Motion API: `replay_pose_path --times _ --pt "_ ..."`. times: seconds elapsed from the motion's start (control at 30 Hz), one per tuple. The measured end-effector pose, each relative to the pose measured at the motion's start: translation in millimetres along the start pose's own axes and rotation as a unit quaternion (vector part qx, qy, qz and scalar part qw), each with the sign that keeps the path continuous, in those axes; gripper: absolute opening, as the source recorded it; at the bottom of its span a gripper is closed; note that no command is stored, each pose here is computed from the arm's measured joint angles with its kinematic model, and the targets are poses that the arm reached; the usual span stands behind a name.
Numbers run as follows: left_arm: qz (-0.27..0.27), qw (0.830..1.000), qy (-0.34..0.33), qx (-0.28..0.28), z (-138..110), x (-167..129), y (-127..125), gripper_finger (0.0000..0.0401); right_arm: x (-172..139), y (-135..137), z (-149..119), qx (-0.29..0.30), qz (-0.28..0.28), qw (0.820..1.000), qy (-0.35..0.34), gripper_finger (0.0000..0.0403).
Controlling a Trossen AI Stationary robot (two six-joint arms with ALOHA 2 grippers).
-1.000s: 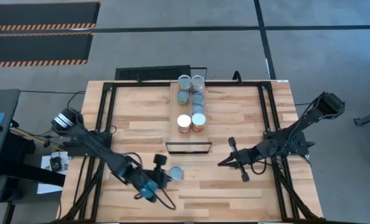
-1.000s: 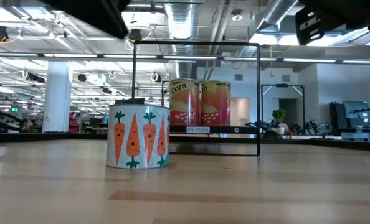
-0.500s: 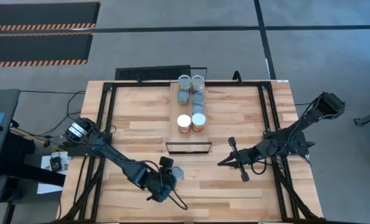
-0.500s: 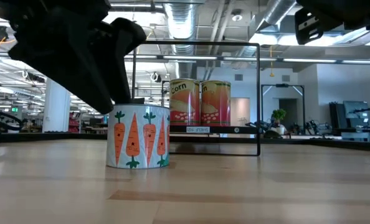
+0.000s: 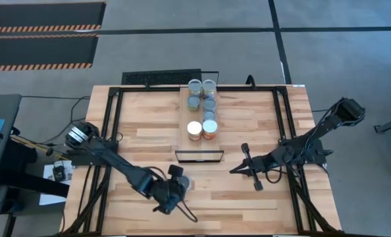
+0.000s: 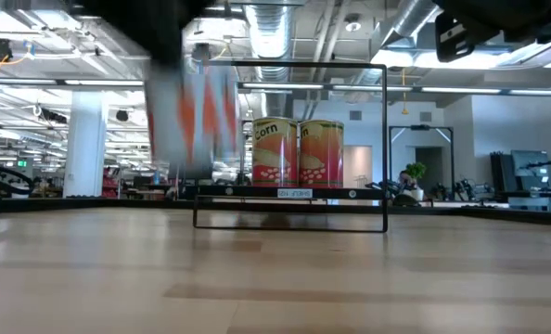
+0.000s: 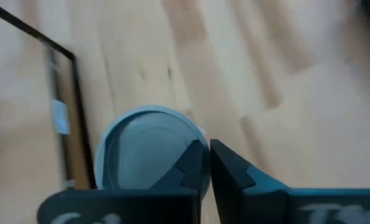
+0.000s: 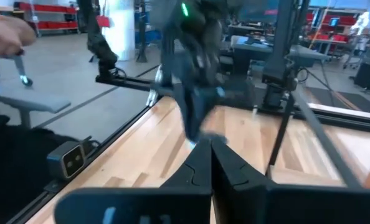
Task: Pick and place cans onto a shelf
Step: Put the carrot can on the shelf
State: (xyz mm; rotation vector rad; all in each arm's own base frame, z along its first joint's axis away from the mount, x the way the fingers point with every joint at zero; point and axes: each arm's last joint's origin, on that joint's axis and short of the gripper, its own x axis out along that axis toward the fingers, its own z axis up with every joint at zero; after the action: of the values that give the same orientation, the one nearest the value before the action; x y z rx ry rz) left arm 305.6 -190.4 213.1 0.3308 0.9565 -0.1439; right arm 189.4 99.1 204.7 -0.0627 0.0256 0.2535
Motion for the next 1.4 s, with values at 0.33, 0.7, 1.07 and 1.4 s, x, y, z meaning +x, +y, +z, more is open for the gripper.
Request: replay_pose_path --times 0.33,0.7,1.07,1.4 --pt "0.064 0.971 -0.168 -0.157 33 -191 93 0.0002 -3 -16 10 0.003 -0.034 0.999 -0.024 0.0009" --pt "0.156 0.957 -0.099 -0.222 -6 -208 231 0.0001 -11 -85 27 0.061 -0.221 0.971 -0.064 0.0007" --pt "0.09 0.951 -0.081 -0.284 -10 -157 290 0.0 -12 -137 50 0.167 -0.324 0.931 -0.017 0.001" --pt "0.068 0.944 0.022 -0.322 -13 -67 315 0.0 -12 -148 80 0.207 -0.346 0.915 0.024 0.0012"
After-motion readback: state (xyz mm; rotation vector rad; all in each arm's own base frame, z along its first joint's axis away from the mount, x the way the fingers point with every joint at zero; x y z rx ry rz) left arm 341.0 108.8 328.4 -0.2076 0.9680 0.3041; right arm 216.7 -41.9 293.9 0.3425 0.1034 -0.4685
